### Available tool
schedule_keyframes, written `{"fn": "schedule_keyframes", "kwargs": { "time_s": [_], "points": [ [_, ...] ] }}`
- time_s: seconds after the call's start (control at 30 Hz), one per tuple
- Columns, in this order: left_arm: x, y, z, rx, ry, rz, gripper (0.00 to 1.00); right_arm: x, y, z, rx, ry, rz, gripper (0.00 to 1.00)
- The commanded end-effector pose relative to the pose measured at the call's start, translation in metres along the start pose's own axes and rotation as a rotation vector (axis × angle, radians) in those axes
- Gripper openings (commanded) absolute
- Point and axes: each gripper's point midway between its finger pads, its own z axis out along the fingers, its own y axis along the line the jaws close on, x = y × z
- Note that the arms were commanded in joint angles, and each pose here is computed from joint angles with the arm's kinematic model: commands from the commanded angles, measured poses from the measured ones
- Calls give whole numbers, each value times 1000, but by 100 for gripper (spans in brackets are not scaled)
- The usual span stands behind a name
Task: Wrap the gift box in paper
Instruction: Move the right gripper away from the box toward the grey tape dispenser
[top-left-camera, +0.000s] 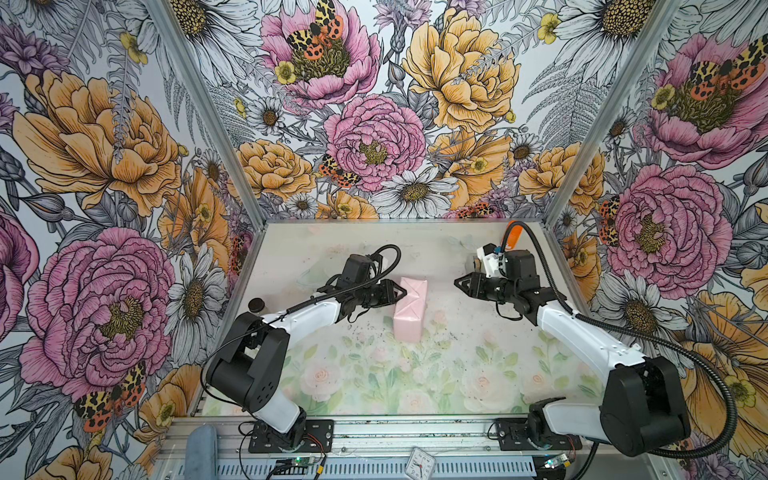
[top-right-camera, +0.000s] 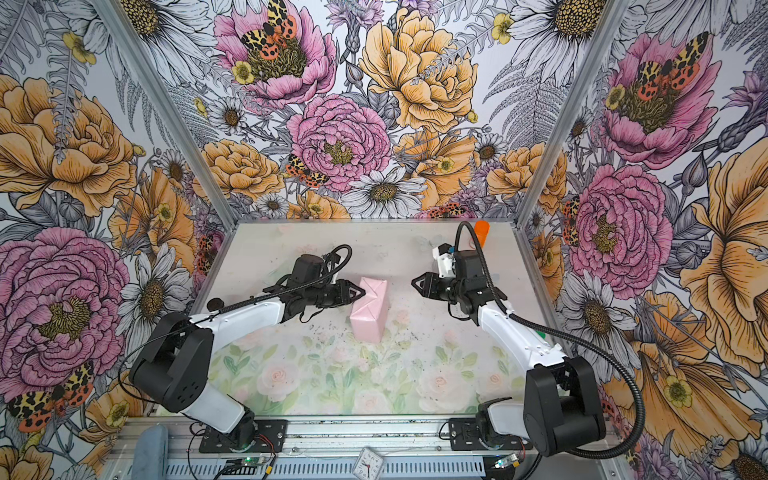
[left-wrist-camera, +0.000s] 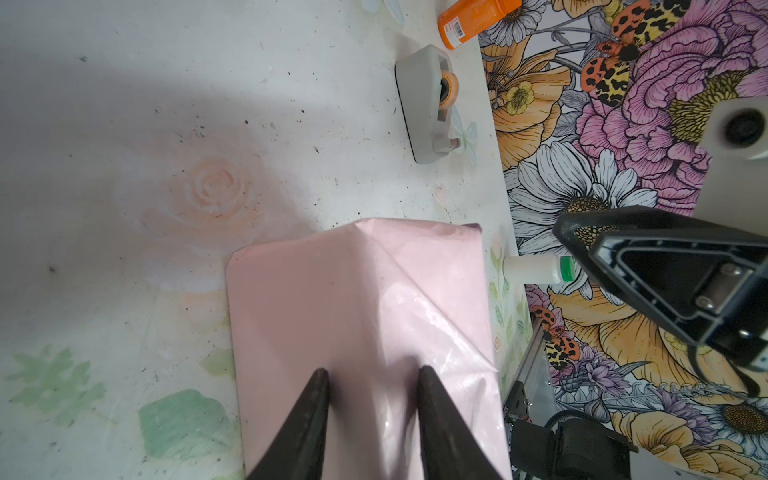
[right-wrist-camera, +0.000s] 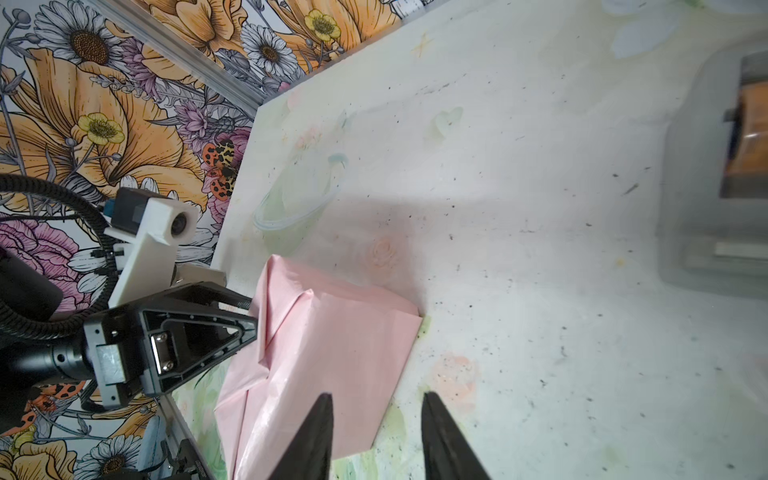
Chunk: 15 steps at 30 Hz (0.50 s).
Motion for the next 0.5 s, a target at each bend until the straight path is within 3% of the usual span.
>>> {"fn": "schedule_keyframes", "kwargs": {
  "time_s": [0.0, 0.47],
  "points": [
    [38, 39, 10, -131, 102, -37, 36, -13, -9, -5, -55, 26, -46, 37],
    [39, 36, 10, -123, 106, -30, 37, -54, -119, 11, -5, 107, 47, 31]
  ]
}}
